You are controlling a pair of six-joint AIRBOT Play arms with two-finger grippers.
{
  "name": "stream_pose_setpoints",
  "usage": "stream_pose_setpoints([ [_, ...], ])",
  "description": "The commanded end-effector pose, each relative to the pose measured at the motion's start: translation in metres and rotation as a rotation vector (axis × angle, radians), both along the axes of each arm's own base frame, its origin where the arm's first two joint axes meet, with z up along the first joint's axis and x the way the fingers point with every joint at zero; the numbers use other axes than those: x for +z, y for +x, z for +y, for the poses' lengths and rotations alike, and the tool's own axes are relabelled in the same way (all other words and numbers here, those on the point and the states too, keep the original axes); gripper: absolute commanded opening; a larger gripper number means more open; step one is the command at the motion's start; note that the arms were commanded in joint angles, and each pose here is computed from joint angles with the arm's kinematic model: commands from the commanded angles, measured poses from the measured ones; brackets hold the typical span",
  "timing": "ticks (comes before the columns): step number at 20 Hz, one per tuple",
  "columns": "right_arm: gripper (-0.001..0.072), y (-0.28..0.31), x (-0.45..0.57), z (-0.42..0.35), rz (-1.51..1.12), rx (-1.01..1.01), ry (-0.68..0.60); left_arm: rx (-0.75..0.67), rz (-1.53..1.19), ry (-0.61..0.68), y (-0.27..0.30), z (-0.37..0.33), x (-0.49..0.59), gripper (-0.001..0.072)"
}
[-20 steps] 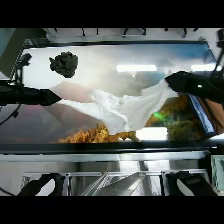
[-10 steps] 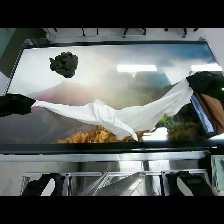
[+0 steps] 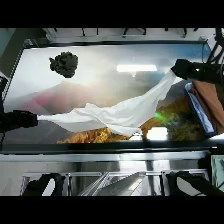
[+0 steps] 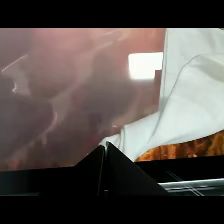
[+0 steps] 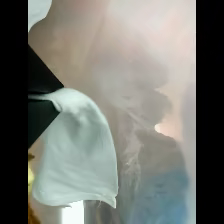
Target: Fold the shirts.
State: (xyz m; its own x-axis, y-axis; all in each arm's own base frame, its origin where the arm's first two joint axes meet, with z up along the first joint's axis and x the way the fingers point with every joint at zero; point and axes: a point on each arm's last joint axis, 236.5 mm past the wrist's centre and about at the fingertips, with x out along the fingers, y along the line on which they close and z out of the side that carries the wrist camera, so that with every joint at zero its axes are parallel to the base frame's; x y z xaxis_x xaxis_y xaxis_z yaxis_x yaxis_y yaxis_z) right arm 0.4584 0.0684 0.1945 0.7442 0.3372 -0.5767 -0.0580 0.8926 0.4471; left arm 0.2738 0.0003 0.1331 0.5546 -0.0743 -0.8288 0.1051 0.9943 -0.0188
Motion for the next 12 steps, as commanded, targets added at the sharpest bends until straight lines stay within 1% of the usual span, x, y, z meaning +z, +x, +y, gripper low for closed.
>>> stream_pose_setpoints([
  [1,0.0116,0.036,-0.029,0.005,0.05,0.01,0.035,0.006,-0.054,-0.002,0.004,-0.001,-0.011,0.0015],
  [3,0.0704,0.034,-0.049,0.008,0.116,0.029,0.044,-0.055,-0.012,-0.084,0.0,-0.029,-0.029,0.0015],
  [6,0.071,0.005,-0.06,0.003,0.223,0.082,0.02,-0.117,0.068,-0.083,-0.001,-0.047,-0.056,0.0015],
  [9,0.0709,-0.067,-0.057,-0.014,0.381,0.187,-0.036,-0.156,0.102,-0.088,0.008,-0.059,-0.064,0.0015],
  [10,0.0709,-0.09,-0.059,-0.02,0.409,0.188,-0.051,-0.168,0.107,-0.087,0.012,-0.063,-0.064,0.0015],
  [12,0.0708,-0.129,-0.08,-0.026,0.423,0.129,-0.033,-0.193,0.102,-0.084,0.023,-0.071,-0.058,0.0015],
])
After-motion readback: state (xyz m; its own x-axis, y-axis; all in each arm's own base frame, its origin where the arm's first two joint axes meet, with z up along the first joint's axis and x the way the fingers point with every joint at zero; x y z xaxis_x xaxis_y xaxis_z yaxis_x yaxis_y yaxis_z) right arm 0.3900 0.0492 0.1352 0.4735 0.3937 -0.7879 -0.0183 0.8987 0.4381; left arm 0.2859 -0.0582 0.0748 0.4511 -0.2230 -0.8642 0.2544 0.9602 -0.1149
